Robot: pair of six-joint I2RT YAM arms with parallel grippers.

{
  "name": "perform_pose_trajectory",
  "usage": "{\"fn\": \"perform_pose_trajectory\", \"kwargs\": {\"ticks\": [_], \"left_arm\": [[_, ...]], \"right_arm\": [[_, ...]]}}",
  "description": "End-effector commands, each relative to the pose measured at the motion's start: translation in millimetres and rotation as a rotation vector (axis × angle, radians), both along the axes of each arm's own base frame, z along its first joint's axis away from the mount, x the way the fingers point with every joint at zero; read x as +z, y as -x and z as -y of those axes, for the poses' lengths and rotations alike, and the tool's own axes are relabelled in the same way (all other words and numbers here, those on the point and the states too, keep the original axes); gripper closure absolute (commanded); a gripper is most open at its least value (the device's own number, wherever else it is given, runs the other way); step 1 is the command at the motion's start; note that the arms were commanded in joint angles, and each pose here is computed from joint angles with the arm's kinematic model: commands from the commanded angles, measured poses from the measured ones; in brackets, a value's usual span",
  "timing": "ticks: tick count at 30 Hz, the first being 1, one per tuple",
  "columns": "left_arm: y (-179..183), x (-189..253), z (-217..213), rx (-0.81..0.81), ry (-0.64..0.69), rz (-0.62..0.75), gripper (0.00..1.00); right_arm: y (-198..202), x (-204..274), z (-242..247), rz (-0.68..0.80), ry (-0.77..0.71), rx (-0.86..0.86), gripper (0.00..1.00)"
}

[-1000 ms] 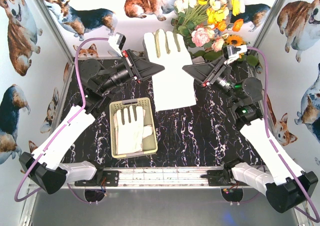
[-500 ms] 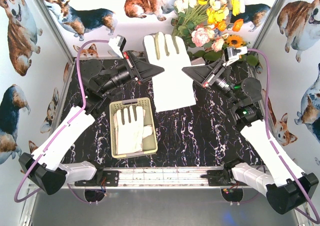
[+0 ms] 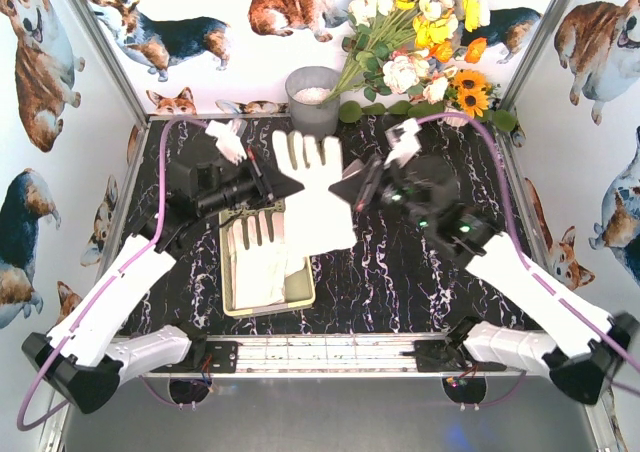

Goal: Put the gloves into the storage basket
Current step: Place the glove in the bin.

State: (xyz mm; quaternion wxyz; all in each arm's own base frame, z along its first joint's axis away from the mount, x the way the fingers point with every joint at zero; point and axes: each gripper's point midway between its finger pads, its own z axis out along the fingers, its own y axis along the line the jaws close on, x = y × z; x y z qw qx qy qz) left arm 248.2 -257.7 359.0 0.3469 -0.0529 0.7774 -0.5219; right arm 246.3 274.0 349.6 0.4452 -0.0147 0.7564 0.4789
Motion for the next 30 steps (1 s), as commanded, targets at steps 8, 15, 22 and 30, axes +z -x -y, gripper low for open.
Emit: {"fn": "perform_pose_trajectory", "kwargs": {"ticks": [8,15,22,30], "left_arm": [[-8,-93,-71,0.26,-0.379,-0.058,1.0],[5,-150,-105,0.303,-0.589,-0.178,1.0],[17,-202,-132,0.296,-0.722,-0.271,1.0],[18,-241,-153,0.324,-0.741,-0.333,1.0]], "right_arm": [[-13,-60,-57,0.071,0.309,-0.068,1.0],[-1,-98,-102,0.027,0.377,-0.028,1.0],[10,-140,-134,-0.058,0.384,0.012,1.0],[13,-173,-158,-0.129,0.389,0.05,1.0]]}}
